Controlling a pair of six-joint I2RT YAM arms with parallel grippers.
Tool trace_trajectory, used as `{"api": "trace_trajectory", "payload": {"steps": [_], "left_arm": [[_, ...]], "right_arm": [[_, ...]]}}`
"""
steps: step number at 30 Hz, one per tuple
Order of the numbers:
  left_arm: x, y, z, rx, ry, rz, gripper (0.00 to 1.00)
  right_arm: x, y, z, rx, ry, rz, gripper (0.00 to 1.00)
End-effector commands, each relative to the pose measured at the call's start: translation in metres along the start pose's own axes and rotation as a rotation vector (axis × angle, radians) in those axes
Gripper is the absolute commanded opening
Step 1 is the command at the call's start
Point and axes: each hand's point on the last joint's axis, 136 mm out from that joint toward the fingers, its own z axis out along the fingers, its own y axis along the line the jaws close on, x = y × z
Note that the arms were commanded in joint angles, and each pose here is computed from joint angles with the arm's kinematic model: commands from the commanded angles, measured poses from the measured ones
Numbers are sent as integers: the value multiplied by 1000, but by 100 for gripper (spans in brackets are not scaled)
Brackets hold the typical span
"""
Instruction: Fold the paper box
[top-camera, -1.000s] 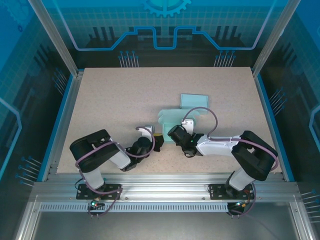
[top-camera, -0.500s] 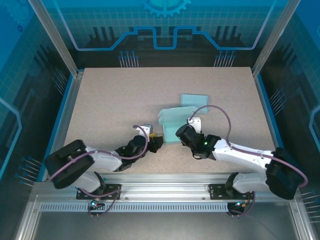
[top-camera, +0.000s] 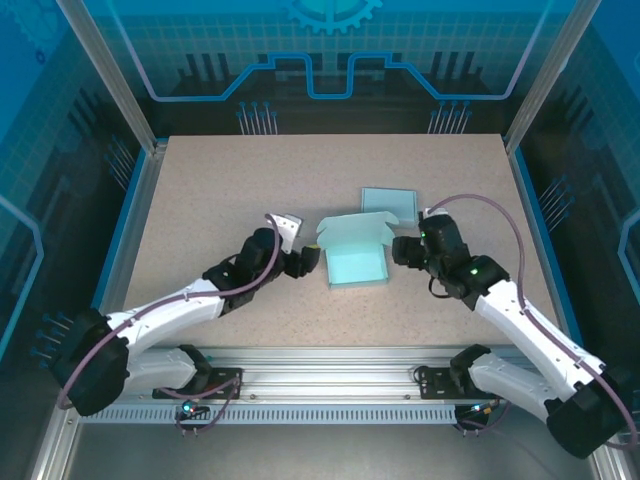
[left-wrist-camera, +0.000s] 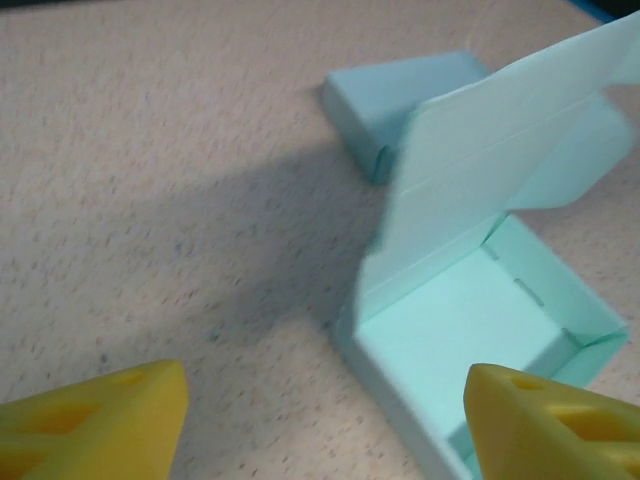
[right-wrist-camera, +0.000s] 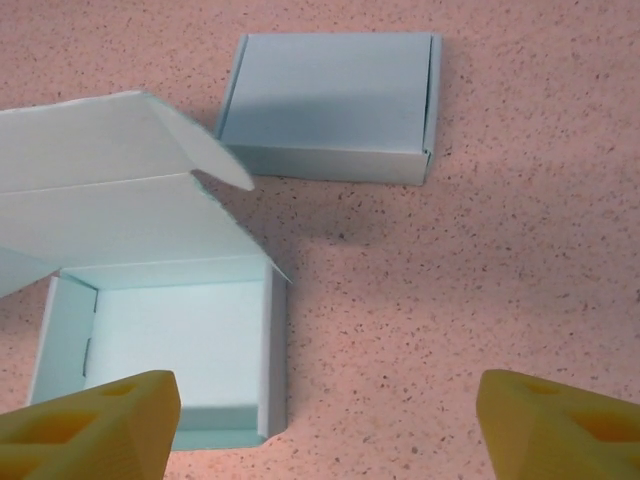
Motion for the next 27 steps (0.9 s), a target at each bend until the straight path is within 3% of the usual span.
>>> {"api": "trace_trajectory", "payload": {"steps": [1, 13, 20, 27], "left_arm": [[9, -6, 4, 111, 89, 39, 66], [-9, -21, 29, 214, 100, 100, 52], [-17, -23, 51, 209, 96, 126, 47], [-25, -32, 57, 247, 106, 114, 28]], "right_arm": [[1, 18, 9, -196, 60, -85, 72], [-15, 34, 50, -292, 70, -163, 61], [-14, 28, 68, -239, 102, -185, 61], [-28, 36, 77, -253, 99, -192, 45]]}}
